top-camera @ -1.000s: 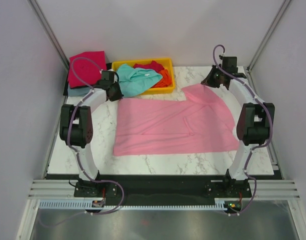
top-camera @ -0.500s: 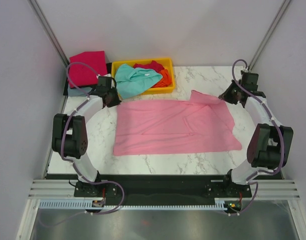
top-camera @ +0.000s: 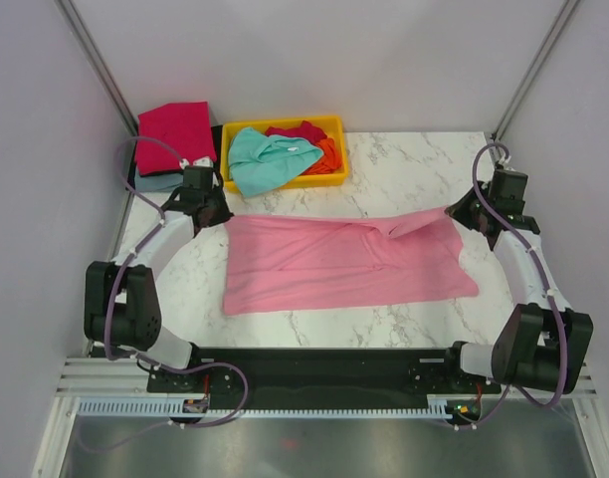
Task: Fold and stack the t-shirts
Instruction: Fold the tshirt
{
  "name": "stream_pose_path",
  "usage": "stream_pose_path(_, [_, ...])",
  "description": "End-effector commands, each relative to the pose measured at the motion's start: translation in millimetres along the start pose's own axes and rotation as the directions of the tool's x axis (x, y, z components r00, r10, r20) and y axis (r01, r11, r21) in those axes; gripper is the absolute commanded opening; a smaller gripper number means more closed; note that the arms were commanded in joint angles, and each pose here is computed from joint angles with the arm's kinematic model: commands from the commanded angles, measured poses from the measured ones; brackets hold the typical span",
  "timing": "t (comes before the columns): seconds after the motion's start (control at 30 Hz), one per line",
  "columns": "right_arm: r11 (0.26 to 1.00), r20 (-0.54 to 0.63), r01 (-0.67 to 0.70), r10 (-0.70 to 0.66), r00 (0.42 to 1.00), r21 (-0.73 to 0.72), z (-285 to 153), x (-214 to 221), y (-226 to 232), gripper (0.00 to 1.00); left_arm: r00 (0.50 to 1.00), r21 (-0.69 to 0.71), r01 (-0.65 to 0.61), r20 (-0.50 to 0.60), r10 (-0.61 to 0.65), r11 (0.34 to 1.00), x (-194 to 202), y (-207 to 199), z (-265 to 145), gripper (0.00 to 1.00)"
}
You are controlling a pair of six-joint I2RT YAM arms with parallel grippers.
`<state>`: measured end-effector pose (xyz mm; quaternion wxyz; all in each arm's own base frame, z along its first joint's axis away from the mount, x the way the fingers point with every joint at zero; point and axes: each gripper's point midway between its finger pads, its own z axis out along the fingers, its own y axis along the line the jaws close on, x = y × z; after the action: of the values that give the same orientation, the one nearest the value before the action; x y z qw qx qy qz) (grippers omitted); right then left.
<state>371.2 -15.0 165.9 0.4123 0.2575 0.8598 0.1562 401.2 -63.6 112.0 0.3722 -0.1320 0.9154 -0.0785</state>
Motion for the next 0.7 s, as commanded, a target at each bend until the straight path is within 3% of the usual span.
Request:
stream_pose_path(0.0, [1.000, 0.036, -0.032, 0.032, 0.999, 0.000, -8, -2, -5, 0.00, 0.999, -0.040, 0.038, 0.038, -0.037, 0.998, -1, 10, -16, 0.02])
stream_pose_path(0.67, [0.990, 0.050, -0.094, 0.089, 0.995, 0.105, -36, 41, -43, 0.00, 0.995, -0.057, 0.096, -0.016, -0.097, 0.994, 53, 31, -60, 0.03])
